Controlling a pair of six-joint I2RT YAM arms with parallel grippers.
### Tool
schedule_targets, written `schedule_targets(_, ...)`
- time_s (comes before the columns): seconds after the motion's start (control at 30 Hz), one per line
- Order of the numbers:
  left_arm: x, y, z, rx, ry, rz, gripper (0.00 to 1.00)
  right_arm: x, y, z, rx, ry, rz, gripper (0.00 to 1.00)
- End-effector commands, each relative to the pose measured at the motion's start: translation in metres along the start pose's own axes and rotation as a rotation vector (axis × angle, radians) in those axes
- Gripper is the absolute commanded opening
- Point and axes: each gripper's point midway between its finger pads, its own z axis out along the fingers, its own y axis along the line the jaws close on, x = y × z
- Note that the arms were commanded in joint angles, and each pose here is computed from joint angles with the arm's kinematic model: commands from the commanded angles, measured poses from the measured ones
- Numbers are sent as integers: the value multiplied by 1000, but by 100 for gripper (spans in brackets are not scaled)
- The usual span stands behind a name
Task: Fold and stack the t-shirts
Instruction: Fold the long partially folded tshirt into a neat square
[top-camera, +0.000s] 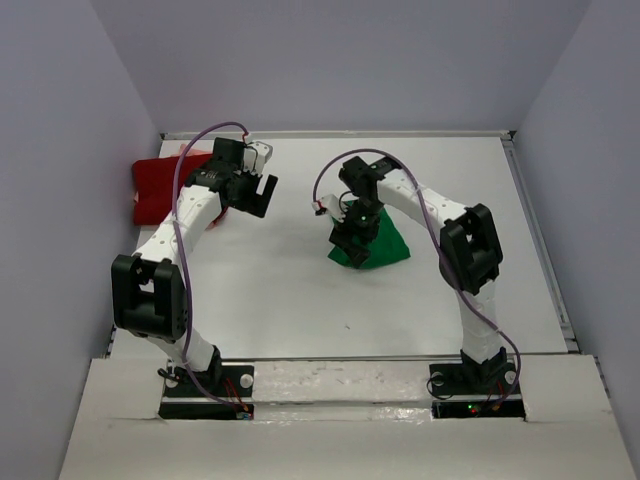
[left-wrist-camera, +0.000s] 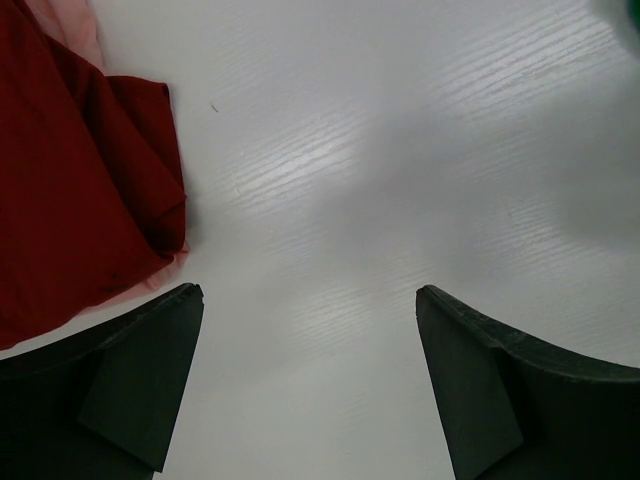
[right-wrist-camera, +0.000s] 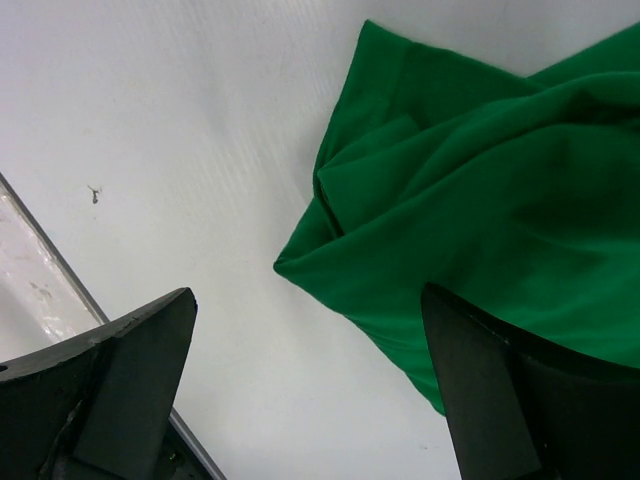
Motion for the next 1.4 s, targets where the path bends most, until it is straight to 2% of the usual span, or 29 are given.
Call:
schedule_targets(0.0, -14, 1, -17, -15, -60, 18, 99, 2, -3, 6, 42, 8, -2, 100)
schedule_targets(0.13, -15, 2, -21, -18, -67, 17, 99, 2, -25, 7, 157, 16, -3, 100)
schedule_targets(0.5, -15, 1, -25, -17, -77, 18, 99, -30, -31, -37, 247, -76, -47, 100)
schedule_targets(0.63, -16, 1, -25, -16, -78, 18, 99, -28, -42, -44, 317, -61, -59, 100)
schedule_targets(1.1, -15, 0, -29, -14, -90, 18, 99, 11, -65, 8, 364, 45, -56, 100)
schedule_targets(1.37, -13, -2, -34, -10, -103, 19, 99, 4, -91, 42, 437, 15, -14, 100)
